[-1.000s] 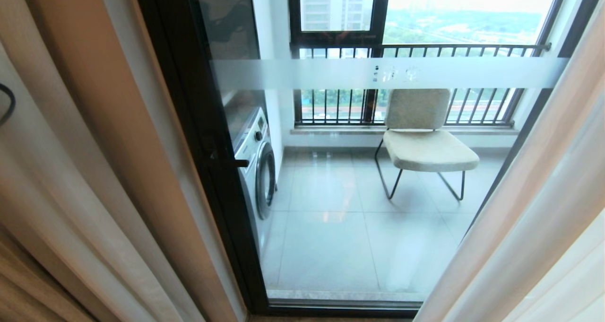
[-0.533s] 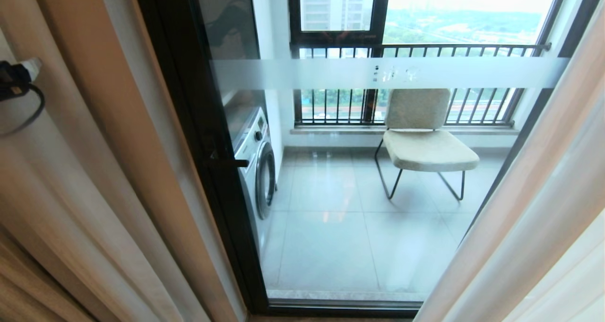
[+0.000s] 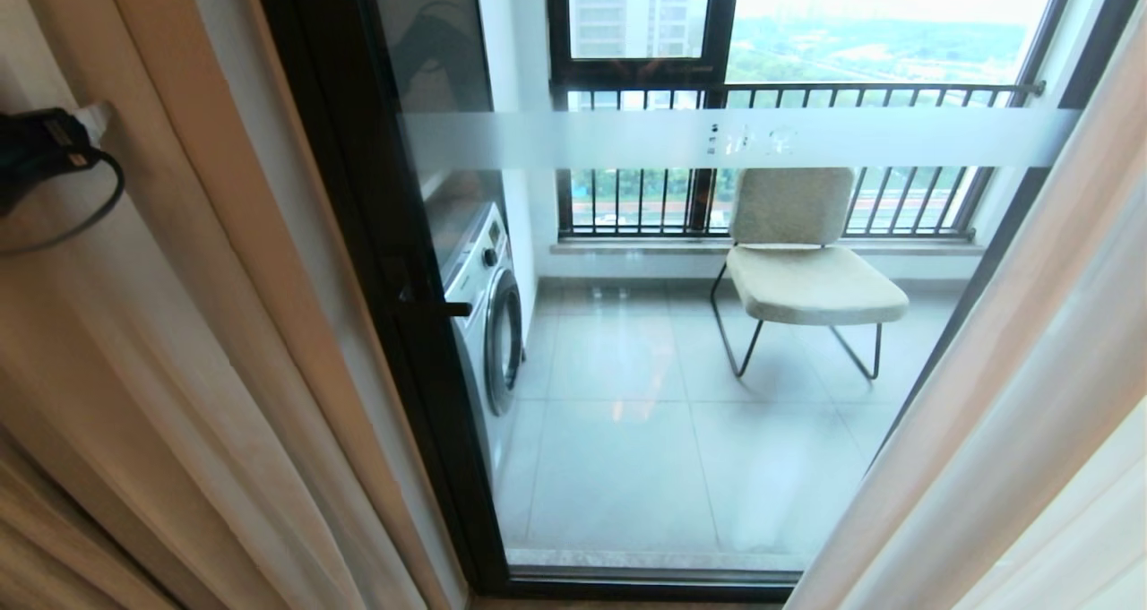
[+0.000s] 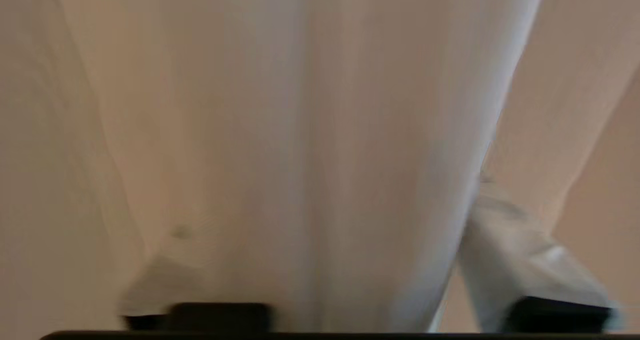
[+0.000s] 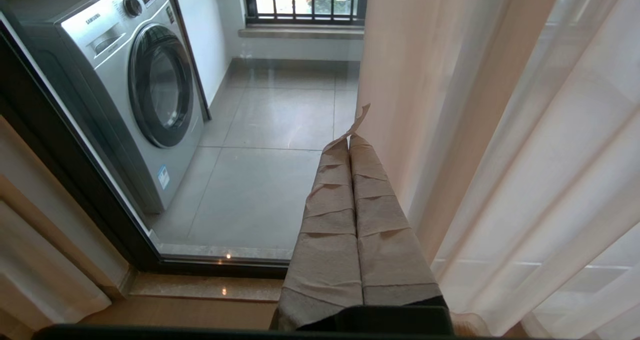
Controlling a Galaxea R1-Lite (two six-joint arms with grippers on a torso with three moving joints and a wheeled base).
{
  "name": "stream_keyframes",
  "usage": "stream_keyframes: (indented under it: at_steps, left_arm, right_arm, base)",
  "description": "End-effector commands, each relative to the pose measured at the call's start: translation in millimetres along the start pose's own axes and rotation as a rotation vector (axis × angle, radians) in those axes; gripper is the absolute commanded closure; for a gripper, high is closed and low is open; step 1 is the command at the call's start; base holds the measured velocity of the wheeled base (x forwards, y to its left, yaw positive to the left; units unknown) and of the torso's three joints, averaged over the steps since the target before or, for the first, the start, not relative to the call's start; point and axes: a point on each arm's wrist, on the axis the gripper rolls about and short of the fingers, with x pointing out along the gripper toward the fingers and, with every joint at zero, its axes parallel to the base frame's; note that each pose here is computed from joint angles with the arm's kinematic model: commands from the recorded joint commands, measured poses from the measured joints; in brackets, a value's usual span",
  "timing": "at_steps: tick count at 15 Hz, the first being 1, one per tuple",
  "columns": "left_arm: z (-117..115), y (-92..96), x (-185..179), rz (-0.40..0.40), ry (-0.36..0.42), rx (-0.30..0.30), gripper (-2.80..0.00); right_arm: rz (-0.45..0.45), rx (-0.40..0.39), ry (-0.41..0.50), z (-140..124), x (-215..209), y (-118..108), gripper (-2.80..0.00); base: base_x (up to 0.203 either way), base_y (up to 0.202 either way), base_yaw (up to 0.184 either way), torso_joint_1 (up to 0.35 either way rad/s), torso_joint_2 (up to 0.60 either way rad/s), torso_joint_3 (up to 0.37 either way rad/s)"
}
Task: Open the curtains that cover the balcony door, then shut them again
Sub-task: Close the inner curtains on both sides
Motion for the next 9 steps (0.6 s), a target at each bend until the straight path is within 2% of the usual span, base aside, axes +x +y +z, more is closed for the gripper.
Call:
stream_keyframes:
  at_steps: [1, 9]
  left_arm:
    - [-3, -0.4, 3, -0.005, 0.0, -0.002, 0.0]
    - [9, -11.9, -5, -0.032, -0.025, -0.002, 0.0]
  right_arm:
    - [0.001, 0.0, 0.0, 0, 0, 0, 0.0]
    - [0.001, 0.0, 0.0, 0, 0, 0, 0.0]
  base:
    - [0.0, 0.0, 0.0, 0.0, 0.0, 0.0]
    - [0.0, 0.0, 0.0, 0.0, 0.0, 0.0]
